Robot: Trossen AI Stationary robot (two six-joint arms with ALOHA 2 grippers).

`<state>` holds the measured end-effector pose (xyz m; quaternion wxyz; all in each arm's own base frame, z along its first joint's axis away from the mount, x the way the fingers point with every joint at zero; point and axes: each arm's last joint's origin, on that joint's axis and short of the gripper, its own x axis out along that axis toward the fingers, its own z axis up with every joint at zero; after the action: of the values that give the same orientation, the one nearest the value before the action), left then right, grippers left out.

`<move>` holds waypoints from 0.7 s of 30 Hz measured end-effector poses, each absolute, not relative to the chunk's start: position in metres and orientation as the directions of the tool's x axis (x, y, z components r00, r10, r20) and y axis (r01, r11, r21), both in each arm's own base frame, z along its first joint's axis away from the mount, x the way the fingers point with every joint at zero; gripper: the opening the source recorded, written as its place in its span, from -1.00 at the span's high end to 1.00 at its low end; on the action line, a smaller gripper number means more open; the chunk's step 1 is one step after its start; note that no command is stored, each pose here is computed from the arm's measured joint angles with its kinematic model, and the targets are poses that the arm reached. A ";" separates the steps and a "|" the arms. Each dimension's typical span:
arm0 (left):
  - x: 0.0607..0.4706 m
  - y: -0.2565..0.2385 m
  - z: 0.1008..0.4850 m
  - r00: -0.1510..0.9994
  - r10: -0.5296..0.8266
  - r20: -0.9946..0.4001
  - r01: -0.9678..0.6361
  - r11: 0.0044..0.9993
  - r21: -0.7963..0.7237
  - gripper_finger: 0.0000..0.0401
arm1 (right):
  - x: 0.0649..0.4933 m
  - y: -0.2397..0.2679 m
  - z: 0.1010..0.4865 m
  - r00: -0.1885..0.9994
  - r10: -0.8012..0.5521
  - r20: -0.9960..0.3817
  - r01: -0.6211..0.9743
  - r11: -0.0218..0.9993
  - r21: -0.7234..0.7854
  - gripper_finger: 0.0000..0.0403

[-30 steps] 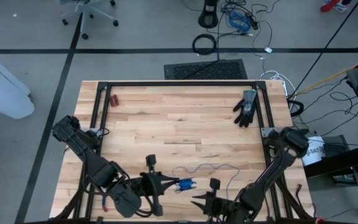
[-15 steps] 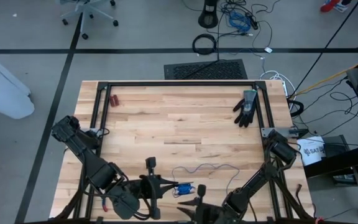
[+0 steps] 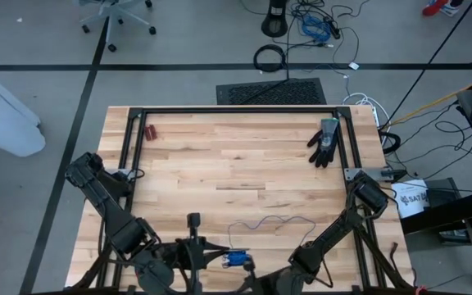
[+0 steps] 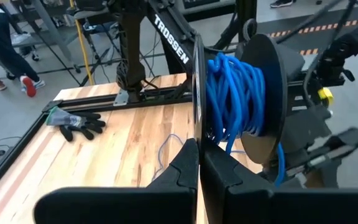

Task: Coil cords
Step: Coil the blue wire onto a spool

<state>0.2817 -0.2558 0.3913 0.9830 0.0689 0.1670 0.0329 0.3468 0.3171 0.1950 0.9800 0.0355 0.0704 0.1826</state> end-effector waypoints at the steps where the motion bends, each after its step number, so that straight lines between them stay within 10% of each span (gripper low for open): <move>1: 0.281 -0.256 0.391 0.942 0.086 -0.324 -0.040 0.988 0.146 0.97 | 0.347 0.317 0.197 0.918 0.379 -0.121 -0.368 0.924 0.103 0.68; 21: 0.262 -0.268 0.398 0.954 0.072 -0.292 -0.030 0.989 0.146 0.97 | 0.344 0.307 0.215 0.943 0.299 -0.148 -0.285 0.953 0.108 0.68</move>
<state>0.2625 -0.2676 0.3984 0.9859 0.0701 0.1499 0.0261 0.3445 0.3072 0.2147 0.9847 0.0423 0.0814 0.1482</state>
